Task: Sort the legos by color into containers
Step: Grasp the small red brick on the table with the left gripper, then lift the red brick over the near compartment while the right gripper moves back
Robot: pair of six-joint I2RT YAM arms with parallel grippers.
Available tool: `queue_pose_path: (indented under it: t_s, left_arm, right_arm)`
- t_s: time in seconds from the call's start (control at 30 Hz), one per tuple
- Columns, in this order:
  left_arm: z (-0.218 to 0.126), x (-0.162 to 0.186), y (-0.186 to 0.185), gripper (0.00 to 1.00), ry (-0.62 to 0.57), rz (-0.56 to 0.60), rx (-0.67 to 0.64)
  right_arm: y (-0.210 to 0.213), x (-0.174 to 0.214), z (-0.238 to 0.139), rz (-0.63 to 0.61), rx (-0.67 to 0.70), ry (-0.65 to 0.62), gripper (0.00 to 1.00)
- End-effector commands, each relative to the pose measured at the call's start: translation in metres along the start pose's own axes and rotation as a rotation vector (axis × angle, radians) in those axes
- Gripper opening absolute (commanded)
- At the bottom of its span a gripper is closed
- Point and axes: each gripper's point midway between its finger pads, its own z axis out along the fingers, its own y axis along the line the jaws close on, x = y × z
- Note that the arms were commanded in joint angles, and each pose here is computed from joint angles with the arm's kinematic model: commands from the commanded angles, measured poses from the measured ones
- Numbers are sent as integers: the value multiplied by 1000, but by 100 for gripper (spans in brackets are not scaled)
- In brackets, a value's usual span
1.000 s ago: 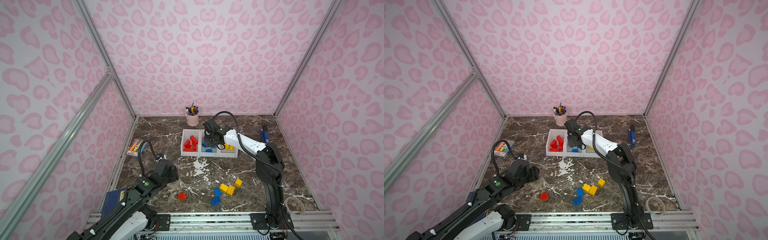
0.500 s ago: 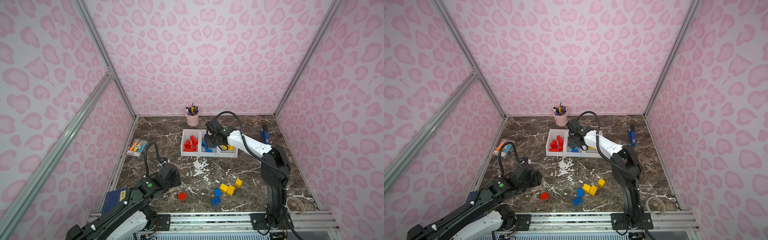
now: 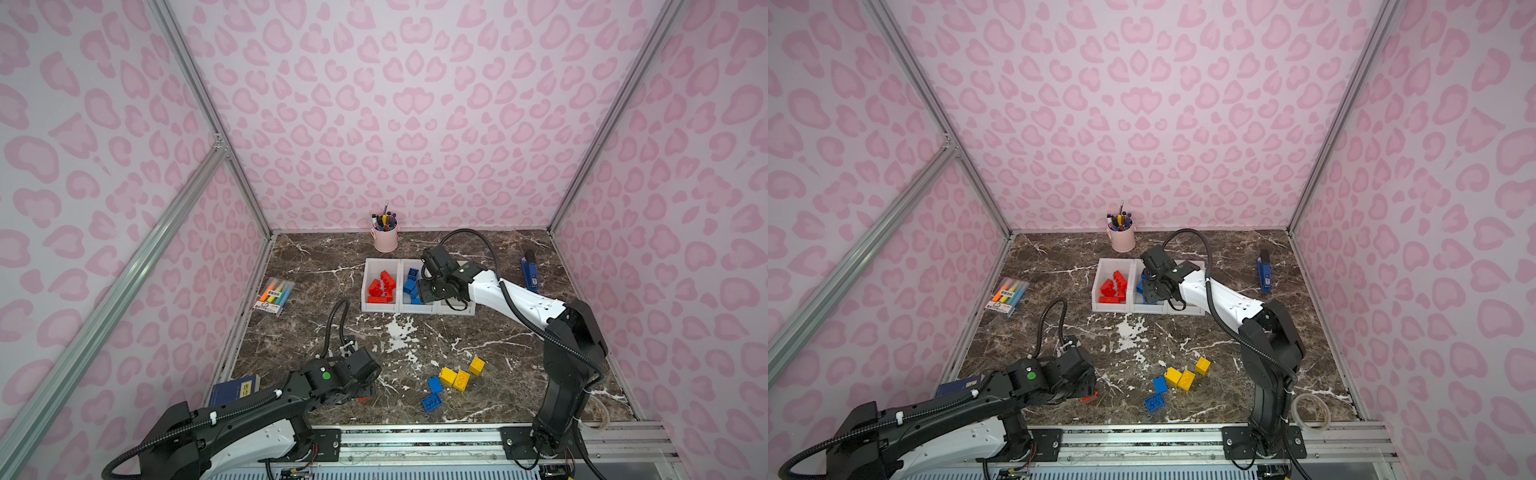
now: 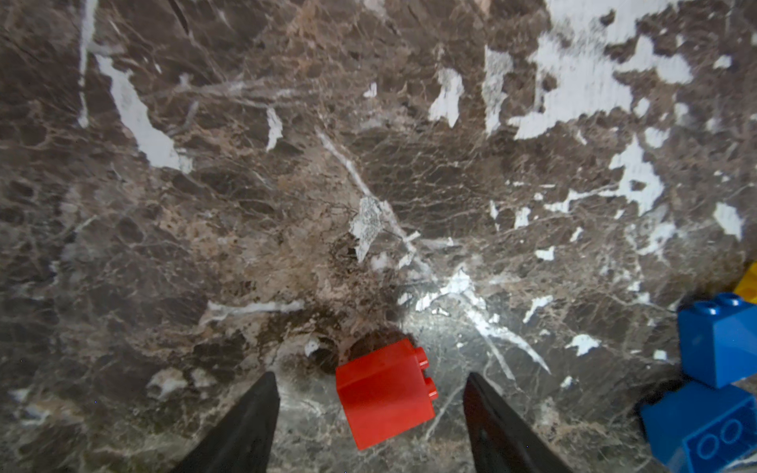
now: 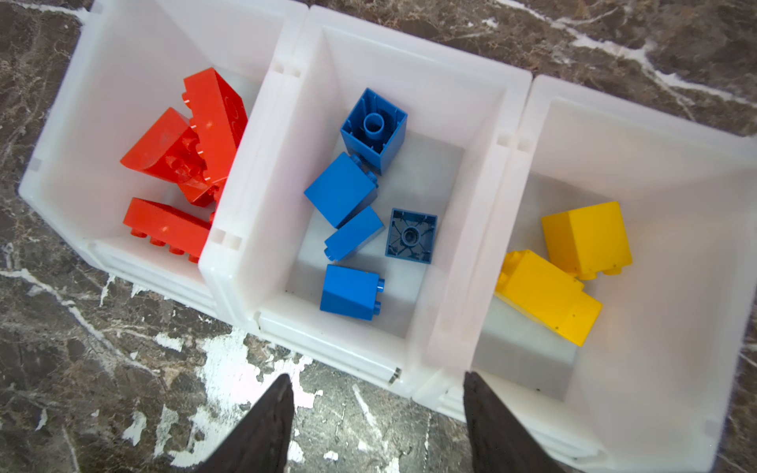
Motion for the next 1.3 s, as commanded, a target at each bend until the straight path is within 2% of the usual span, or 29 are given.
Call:
queue_pose_path:
  t_s: [0.0,0.27,0.5,0.73,0.93,1.1,1.27]
  left_arm:
    - [4,6,-2,74,18,-34,-9]
    - [14,14,-8,74,51,-19,-28]
    - [22,17,-11,68,74,13,-56]
    - [27,18,-20,49,94,58,-65]
    - [29,18,-24,40,96,81,-69]
    - [21,5,-32,38,55,114,-67]
    - [0,-39,-53,39,-39,193,-59]
  right_arm:
    - [-1,1,0,7,3,-12,66]
    - [-4,9,1,16,1,-1,67]
    - [-5,10,1,16,3,1,67]
    - [-6,13,1,19,6,7,67]
    - [-8,14,1,21,10,8,67]
    - [-8,16,-2,21,12,6,66]
    - [-14,14,-12,23,26,-8,66]
